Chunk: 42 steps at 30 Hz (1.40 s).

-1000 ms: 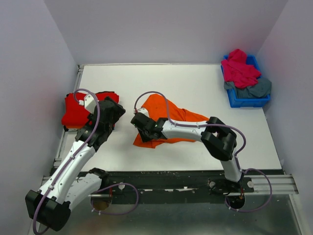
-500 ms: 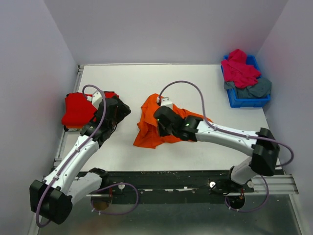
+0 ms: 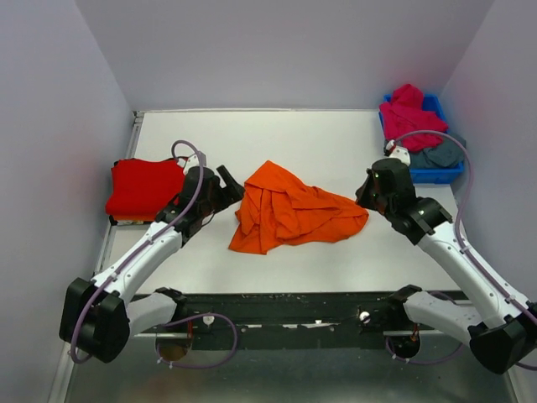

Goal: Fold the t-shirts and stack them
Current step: Flatten out the tshirt

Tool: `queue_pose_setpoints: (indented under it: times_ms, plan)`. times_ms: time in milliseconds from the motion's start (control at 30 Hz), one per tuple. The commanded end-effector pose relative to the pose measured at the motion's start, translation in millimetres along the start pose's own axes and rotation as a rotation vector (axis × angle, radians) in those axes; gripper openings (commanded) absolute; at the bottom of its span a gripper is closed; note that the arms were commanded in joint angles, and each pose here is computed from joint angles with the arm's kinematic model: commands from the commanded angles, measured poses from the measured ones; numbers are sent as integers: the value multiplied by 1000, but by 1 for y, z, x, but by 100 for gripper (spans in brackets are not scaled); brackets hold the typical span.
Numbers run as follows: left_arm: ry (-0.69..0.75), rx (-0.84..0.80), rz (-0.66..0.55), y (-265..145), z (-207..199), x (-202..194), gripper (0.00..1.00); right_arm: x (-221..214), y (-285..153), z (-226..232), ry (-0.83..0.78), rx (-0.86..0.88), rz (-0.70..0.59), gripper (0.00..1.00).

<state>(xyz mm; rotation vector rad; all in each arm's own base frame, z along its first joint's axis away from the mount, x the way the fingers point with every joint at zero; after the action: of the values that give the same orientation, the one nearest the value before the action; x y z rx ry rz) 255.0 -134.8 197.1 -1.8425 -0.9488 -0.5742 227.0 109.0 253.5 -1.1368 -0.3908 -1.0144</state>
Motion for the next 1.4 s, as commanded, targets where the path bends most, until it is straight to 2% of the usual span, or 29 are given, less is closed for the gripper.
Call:
queue_pose_setpoints:
  times_ms: [0, 67, 167, 233, 400, 600, 700, 1033, 1367]
  plan:
    - [39, -56, 52, 18, -7, -15, 91, 1, 1, -11, -51, 33, 61, 4]
    - [38, -56, 74, 24, -8, -19, 90, -9, 12, -2, -95, 103, 137, 36]
    - [44, -49, 82, 29, -8, -24, 90, -28, 37, -5, -113, 64, 232, 43]
    - [48, -35, 75, 31, -5, -25, 90, -37, 50, -7, -113, 55, 240, 50]
    - [56, -16, 81, 35, -2, -28, 90, -61, 81, -12, -109, 13, 318, 50]
    - [40, -75, 63, 33, -6, -29, 90, -76, 112, -16, -113, -50, 353, 51]
    - [45, -68, 65, 33, -5, -29, 90, -79, 124, -18, -131, -87, 358, 62]
    - [46, -80, 64, 32, -8, -27, 90, -84, 147, -20, -151, -164, 375, 58]
    - [49, -83, 62, 31, -8, -26, 89, -76, 154, -27, -202, -269, 340, 59]
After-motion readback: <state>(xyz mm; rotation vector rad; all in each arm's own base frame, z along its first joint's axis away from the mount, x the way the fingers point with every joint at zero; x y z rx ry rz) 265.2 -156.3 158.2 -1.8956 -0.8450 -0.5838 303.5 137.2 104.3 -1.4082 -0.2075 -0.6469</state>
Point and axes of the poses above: each gripper's point midway between its finger pads, its own y axis out along the fingers, its own z axis along the line the jaws close on, x = y × z, the point moved 7 cm from there along -y, back along the fingers, and after that the axes turned 11 degrees about y, right-handed, at the moved point
